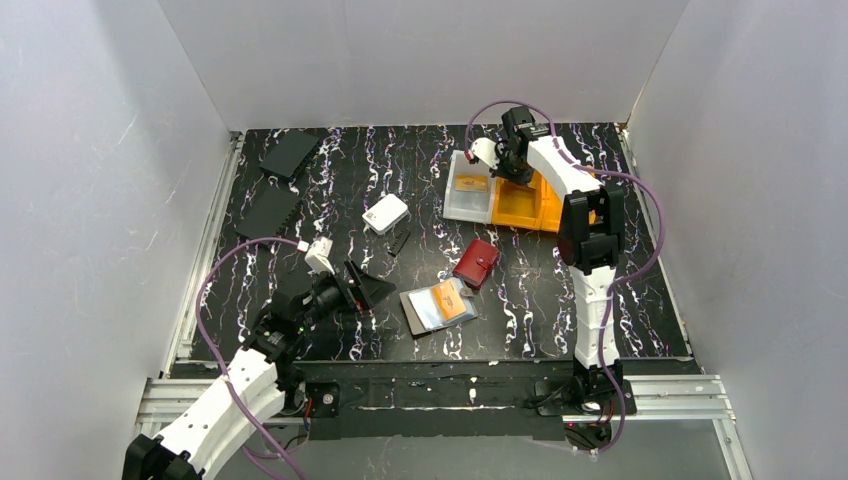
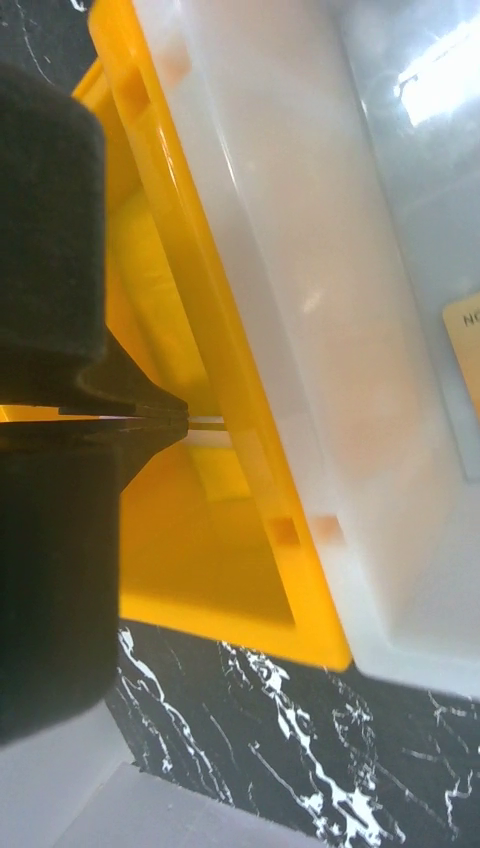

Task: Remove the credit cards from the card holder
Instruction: Place the credit card in the storage box.

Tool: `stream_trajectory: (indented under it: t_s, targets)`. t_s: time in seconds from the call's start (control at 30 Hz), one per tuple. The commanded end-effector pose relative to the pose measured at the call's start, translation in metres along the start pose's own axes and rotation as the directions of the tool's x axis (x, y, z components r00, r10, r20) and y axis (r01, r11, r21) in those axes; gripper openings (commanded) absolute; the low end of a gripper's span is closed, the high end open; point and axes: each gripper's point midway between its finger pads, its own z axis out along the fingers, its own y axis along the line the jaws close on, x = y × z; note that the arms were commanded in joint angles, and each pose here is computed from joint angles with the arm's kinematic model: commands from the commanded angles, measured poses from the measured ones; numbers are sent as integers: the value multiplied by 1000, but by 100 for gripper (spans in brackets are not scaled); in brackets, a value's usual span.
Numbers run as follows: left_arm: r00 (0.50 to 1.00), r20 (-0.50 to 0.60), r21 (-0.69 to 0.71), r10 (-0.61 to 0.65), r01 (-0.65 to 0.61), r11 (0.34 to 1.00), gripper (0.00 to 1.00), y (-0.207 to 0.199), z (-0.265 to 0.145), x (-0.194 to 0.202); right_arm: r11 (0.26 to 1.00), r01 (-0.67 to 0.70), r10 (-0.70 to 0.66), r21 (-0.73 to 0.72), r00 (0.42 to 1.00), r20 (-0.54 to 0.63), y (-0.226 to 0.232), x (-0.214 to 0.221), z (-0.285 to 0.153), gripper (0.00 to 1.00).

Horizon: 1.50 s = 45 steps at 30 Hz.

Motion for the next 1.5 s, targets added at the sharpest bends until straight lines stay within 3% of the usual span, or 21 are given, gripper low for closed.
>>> stream_trajectory:
  t_s: [0.0,1.47]
  targets:
    - [1000,-21,-1,-3,3,1000,99,-1,0,2,998,50,-49,-28,998,50,0,-9,-32,2]
    - [999,-34,-13,-17,17,1000,99,-3,4,-1,988,147,-144,-52,988,60,2,-17,-35,3]
